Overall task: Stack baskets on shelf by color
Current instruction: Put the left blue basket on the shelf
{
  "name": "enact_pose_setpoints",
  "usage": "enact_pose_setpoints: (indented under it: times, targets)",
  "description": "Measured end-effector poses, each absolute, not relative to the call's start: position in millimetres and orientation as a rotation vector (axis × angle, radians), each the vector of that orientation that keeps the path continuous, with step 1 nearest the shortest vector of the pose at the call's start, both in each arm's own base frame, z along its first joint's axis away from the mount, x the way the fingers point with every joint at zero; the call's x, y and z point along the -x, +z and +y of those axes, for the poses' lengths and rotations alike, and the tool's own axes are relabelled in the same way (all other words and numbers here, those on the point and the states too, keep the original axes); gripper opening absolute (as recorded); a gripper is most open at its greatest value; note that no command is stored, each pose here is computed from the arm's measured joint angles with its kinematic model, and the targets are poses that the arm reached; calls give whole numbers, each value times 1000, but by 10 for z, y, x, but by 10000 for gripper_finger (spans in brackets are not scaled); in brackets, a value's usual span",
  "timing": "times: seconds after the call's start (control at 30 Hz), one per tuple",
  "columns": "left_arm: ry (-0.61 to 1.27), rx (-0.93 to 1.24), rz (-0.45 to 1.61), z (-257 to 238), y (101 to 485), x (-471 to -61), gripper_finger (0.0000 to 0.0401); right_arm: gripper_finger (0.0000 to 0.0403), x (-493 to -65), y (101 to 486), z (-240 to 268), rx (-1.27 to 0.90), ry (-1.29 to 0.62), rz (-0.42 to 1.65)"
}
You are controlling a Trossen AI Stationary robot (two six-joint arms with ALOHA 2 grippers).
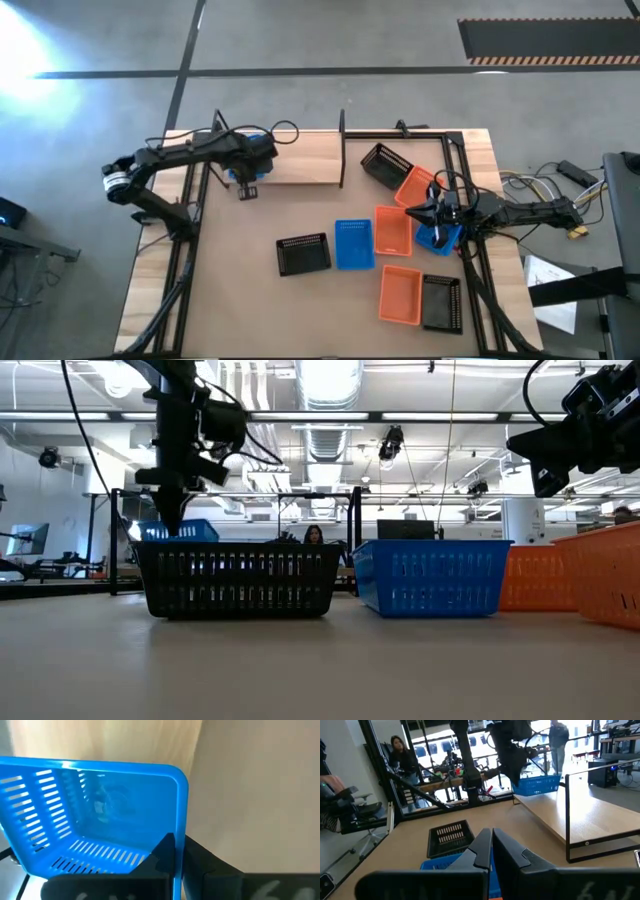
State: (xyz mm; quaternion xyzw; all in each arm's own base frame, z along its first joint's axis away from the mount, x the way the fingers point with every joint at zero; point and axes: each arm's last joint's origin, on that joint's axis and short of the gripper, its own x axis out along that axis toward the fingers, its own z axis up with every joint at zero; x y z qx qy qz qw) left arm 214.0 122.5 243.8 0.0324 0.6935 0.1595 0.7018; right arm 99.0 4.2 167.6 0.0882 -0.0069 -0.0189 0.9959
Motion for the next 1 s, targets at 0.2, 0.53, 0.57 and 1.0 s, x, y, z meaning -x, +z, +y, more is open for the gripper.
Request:
enact_pose_setpoints:
  times: [0.2,0.53,0.57,1.0]
  targets:
    - [347,-76,1560,1206,2395,-2104,0,9,-990,1677,42,-177,-38,-14]
    - [379,-131,1637,1210,2277,-2031,27,9,-990,1677,42,-177,-38,-14]
    - [384,-135,1640,1211,2274,-2028,36,9,-990,1677,42,-177,-38,-14]
    - [399,-143,1602,1235,2397,-2070,116,9,-991,1677,42,-177,-38,-14]
